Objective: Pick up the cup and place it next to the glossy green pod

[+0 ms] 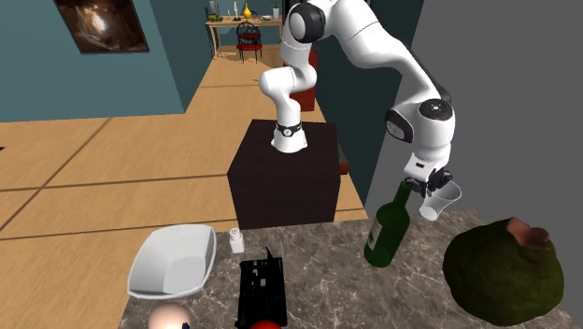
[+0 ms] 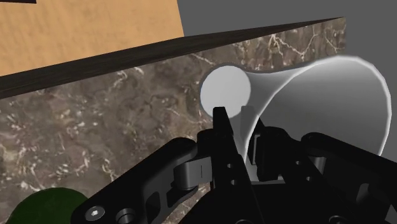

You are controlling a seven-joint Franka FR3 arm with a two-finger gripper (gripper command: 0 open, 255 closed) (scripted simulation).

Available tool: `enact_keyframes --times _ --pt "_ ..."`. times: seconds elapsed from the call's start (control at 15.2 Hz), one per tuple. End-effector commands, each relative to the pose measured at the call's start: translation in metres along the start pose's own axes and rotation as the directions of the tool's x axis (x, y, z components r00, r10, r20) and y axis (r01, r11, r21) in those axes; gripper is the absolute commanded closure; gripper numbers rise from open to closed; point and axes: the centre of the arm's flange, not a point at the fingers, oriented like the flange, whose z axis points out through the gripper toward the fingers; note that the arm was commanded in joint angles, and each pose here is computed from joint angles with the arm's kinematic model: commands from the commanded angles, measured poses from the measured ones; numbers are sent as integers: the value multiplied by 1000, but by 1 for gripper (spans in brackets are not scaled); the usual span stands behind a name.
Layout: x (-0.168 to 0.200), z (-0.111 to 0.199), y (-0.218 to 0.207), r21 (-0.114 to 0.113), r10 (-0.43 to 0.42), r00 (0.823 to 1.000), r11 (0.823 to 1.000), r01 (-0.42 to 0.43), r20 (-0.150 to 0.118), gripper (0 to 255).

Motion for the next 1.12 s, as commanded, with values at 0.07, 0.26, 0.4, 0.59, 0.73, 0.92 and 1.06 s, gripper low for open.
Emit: enact_keyframes --times 0.07,0.26,0.4,0.59,0.73,0.92,1.06 --pt "2 15 5 0 0 1000 1000 0 -1 255" --pt "4 30 10 0 0 1000 1000 0 -1 255" --pt "6 41 13 0 0 1000 1000 0 -1 255" --pt "6 41 13 0 0 1000 1000 0 -1 255" --pt "6 41 13 0 0 1000 1000 0 -1 255" --pt "6 41 13 0 0 1000 1000 0 -1 255" --pt "6 41 13 0 0 1000 1000 0 -1 0"
